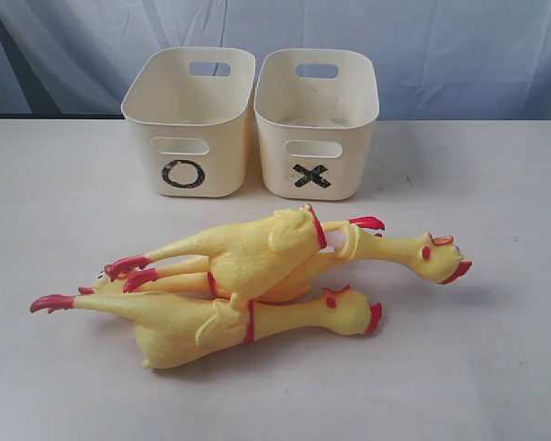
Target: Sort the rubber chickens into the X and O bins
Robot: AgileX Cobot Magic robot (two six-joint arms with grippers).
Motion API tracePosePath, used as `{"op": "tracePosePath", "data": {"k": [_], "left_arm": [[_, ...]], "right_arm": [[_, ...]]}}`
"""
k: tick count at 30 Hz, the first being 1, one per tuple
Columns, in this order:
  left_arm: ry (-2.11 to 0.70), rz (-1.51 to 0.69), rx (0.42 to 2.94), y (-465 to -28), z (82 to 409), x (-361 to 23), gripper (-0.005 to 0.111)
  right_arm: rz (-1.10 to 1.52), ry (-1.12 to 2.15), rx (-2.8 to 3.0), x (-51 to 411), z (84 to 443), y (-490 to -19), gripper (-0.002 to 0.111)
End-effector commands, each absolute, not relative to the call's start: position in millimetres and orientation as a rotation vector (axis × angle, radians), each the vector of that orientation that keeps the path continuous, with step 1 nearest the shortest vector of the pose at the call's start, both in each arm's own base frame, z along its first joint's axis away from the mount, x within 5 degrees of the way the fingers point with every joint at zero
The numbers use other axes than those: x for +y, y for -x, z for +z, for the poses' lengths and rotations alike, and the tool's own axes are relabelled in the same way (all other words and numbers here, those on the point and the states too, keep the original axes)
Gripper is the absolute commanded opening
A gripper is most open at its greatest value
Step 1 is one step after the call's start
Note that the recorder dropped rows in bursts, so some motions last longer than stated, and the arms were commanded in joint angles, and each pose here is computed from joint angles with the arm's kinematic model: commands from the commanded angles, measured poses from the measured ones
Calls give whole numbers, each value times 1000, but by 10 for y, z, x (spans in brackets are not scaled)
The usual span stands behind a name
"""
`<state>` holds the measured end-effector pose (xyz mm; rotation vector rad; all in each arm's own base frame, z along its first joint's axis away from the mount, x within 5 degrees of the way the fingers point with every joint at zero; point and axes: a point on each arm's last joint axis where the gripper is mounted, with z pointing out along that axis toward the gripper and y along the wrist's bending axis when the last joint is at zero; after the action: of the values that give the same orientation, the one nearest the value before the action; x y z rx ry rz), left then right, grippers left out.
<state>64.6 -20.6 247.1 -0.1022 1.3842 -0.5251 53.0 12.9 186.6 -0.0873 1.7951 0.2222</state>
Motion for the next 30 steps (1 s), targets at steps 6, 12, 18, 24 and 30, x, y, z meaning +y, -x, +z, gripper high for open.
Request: {"op": "tracePosePath", "data": {"k": [6,12,18,24,30], "left_arm": [[-129,-618,1624,-985,2584,-422,0],[-276,-647,1731,-1249,2719,-516,1],[-429,-564,1816,-1471,2842,-538,10],[-482,-547,1857,-1661,2884,-549,17],[-557,-565,1883,-1767,2859,-583,36]], "right_arm": [[224,91,1786,130,1861,-529,-1],[224,91,1786,130,1861,-529,-1],[224,91,1786,130,1861,-529,-1],[224,91,1786,130,1861,-529,-1],[224,91,1786,130,1861,-529,-1]]}}
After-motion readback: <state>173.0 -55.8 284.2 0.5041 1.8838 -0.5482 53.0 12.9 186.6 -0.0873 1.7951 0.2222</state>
